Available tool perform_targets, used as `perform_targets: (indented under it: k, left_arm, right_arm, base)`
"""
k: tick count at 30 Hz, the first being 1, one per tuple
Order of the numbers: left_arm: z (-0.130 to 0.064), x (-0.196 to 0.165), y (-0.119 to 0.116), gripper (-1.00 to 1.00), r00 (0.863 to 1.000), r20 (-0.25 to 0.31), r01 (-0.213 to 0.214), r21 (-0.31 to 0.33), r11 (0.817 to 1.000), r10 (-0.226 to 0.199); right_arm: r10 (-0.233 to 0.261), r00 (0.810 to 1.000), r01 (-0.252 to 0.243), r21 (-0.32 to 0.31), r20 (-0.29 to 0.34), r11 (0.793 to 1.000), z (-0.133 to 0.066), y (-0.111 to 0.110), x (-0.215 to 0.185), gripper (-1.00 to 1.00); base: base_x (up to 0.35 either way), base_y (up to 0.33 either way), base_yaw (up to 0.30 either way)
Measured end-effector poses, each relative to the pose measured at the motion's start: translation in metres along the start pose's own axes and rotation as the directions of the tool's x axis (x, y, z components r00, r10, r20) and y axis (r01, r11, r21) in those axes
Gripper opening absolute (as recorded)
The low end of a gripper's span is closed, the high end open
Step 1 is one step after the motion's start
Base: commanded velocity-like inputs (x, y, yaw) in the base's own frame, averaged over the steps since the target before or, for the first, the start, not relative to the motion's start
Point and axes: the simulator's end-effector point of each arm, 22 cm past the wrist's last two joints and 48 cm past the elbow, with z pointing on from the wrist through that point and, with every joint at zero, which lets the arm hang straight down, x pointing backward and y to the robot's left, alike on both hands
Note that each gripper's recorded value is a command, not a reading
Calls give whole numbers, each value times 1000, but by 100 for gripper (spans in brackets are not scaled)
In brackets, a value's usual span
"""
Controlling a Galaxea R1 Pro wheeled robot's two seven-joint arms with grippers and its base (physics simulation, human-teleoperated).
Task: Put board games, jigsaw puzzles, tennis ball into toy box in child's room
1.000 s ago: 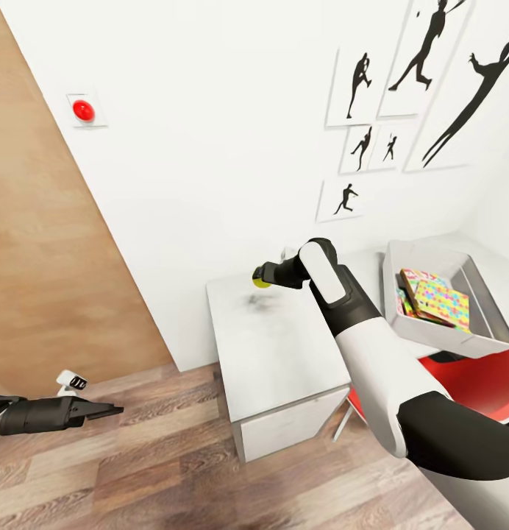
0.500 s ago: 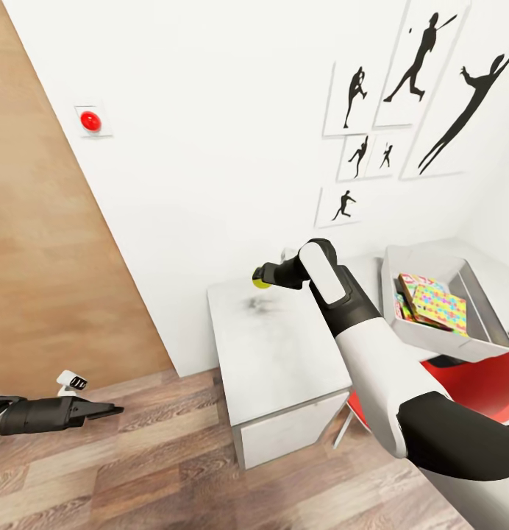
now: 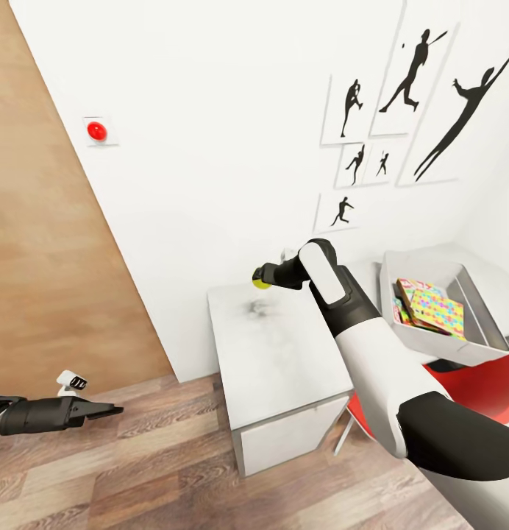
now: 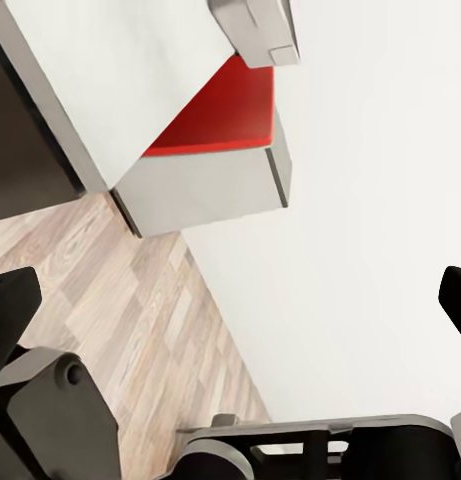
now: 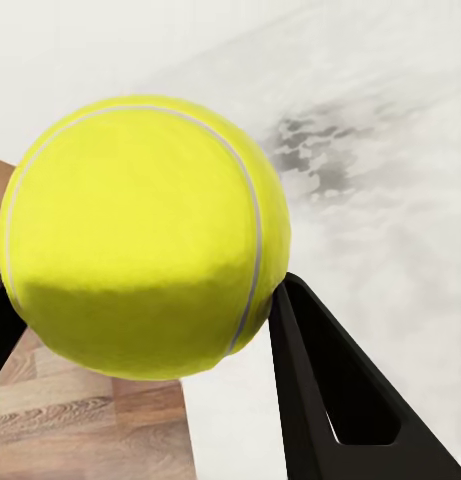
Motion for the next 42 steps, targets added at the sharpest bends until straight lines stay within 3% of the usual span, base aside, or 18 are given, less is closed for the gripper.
perform_targets:
  k: [27,42]
  left_arm:
    - [-5,-7,-18,100,999,12,-47,3,999,46]
    - [-6,-11,-29,100,997,18,-70,7,998,70]
  right_arm:
    - [-7,1000,7,-6,24,1000,-22,9,-4,-100]
    - [-2,999,4,-40,38,999,-38,22,-9,-100]
  base:
    - [0,0,0]
    - [0,0,0]
